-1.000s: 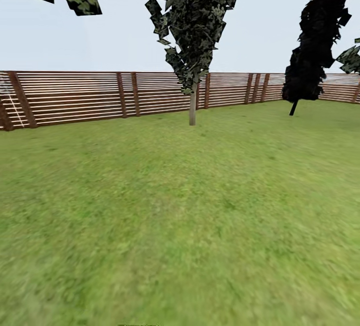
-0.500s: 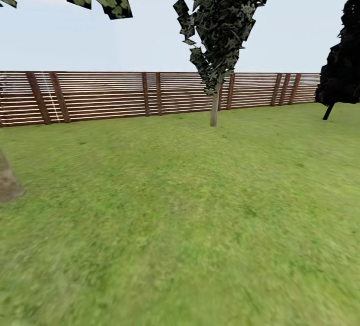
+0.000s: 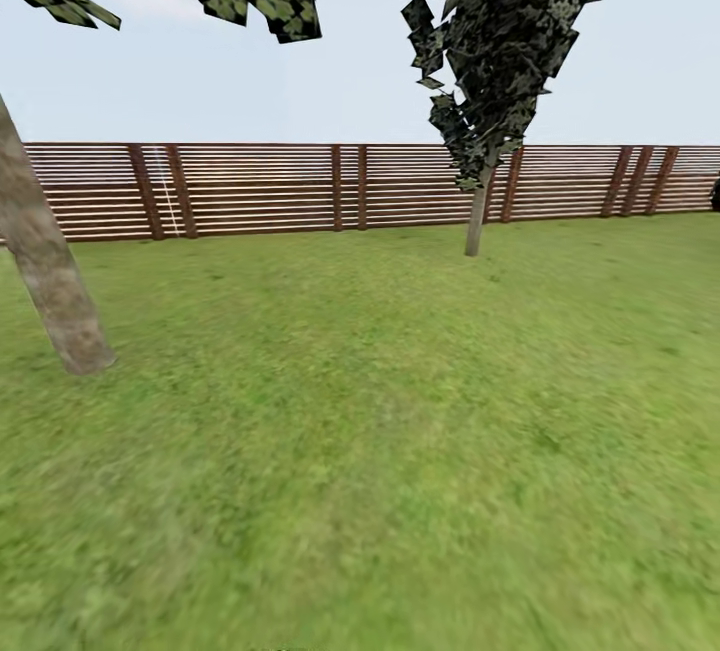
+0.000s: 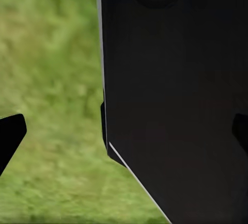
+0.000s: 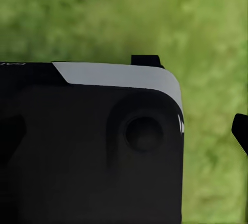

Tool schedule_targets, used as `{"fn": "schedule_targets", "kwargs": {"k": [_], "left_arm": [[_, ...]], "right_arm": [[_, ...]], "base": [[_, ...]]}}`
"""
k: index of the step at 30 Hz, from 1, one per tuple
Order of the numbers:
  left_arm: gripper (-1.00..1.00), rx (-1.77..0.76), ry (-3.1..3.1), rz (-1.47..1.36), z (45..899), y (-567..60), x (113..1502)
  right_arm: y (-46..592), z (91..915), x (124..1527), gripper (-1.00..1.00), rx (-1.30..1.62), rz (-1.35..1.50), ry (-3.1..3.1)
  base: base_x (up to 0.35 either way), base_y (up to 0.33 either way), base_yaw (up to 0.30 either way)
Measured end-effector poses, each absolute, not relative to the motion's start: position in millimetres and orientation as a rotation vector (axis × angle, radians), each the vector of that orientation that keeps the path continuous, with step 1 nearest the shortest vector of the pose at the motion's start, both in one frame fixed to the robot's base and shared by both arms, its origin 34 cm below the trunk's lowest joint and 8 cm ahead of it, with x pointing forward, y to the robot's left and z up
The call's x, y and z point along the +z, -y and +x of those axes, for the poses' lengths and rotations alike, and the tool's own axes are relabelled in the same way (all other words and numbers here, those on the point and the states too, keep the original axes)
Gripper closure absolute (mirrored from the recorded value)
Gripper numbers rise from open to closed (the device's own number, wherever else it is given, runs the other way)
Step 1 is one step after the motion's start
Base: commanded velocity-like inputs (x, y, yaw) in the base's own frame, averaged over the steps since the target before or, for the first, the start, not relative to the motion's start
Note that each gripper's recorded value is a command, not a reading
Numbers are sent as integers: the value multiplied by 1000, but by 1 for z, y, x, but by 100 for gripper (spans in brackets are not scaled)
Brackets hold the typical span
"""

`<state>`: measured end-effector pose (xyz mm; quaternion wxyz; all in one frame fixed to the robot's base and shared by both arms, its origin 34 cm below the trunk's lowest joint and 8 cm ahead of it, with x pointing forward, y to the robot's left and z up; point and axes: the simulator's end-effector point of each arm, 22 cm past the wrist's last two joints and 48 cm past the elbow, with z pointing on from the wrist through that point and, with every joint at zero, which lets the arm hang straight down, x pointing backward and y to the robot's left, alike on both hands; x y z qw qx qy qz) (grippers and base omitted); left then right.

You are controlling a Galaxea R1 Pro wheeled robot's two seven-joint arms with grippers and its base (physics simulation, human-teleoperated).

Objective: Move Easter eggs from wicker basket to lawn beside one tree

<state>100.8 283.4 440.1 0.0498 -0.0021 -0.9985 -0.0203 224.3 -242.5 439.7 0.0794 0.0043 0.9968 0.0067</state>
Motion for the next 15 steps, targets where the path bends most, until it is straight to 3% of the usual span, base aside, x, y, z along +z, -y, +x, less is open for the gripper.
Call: {"fn": "schedule_targets", "kwargs": {"k": [15], "left_arm": [[-100, -62, 3037, -6, 99, -283, 440]], "right_arm": [[234, 223, 439, -100, 32, 4, -2986]], "base": [[0, 0, 294]]}}
